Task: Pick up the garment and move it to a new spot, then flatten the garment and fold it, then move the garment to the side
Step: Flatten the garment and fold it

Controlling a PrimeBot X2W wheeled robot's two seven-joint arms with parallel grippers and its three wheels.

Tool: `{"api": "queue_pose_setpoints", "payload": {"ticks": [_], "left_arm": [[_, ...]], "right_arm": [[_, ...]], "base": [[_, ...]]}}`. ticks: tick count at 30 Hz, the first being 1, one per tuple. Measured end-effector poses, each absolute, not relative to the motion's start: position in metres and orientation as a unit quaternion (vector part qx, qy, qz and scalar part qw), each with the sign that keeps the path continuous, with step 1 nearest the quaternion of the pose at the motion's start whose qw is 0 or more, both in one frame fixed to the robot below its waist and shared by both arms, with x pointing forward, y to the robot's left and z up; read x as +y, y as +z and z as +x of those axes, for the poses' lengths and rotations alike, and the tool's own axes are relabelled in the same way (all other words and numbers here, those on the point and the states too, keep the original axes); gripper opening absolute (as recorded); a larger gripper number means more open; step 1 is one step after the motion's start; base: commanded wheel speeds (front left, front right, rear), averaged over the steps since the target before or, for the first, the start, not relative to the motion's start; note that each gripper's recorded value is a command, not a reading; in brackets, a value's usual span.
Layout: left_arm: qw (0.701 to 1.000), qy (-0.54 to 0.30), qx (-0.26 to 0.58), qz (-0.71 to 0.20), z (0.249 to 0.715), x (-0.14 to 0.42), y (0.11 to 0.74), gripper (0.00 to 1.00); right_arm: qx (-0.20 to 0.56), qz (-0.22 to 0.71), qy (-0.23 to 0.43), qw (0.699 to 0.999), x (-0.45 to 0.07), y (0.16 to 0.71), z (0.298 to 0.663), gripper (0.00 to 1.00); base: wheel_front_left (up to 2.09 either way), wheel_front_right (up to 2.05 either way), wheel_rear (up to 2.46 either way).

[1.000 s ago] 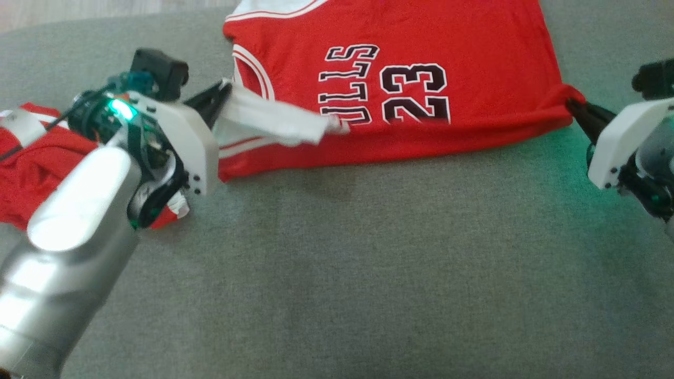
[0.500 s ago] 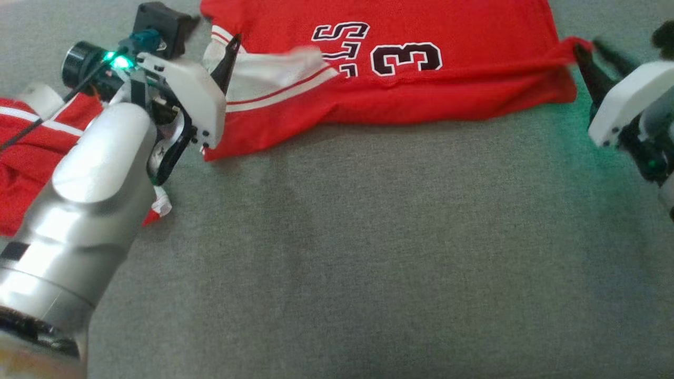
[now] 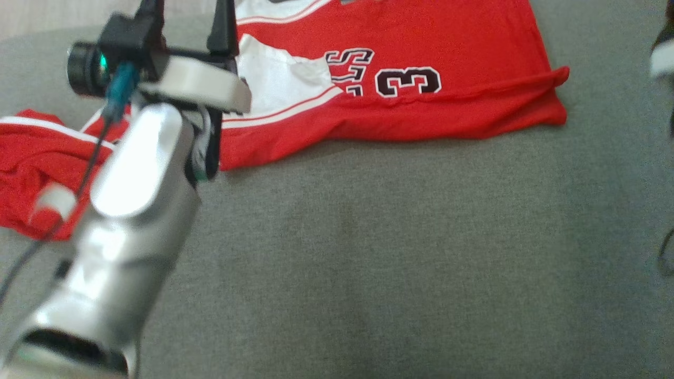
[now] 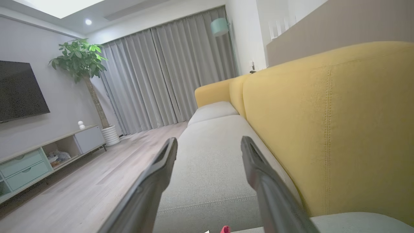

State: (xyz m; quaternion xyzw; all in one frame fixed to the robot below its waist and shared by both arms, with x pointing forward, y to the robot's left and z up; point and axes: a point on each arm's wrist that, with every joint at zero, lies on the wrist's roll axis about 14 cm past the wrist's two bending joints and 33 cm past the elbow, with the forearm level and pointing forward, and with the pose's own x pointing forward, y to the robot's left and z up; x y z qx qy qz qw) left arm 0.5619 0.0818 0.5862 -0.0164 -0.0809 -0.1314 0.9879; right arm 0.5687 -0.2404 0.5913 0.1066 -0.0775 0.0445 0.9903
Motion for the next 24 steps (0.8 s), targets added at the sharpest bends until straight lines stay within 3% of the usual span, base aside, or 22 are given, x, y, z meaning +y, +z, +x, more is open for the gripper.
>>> {"api": "queue_pose_setpoints", "payload": {"ticks": [4, 8, 14, 24], "left_arm": [[0.985, -0.115, -0.115, -0.048, 0.528, 0.082, 0.597, 1.00], [0.990, -0.105, -0.076, -0.049, 0.487, 0.082, 0.555, 1.00], [0.994, -0.096, 0.001, -0.053, 0.455, 0.084, 0.494, 1.00], [0.991, -0.082, 0.107, -0.006, 0.475, 0.094, 0.427, 1.00]], "right_arm": [[-0.075, 0.096, 0.037, 0.992, -0.227, 0.559, 0.527, 1.00], [-0.035, 0.090, 0.024, 0.995, -0.209, 0.511, 0.479, 1.00], [-0.007, 0.087, 0.016, 0.996, -0.190, 0.481, 0.440, 1.00], [0.007, 0.076, 0.015, 0.997, -0.189, 0.470, 0.438, 1.00]], "base": [[0.00, 0.00, 0.00], [0.00, 0.00, 0.00], [0.00, 0.00, 0.00], [0.00, 0.00, 0.00]]}}
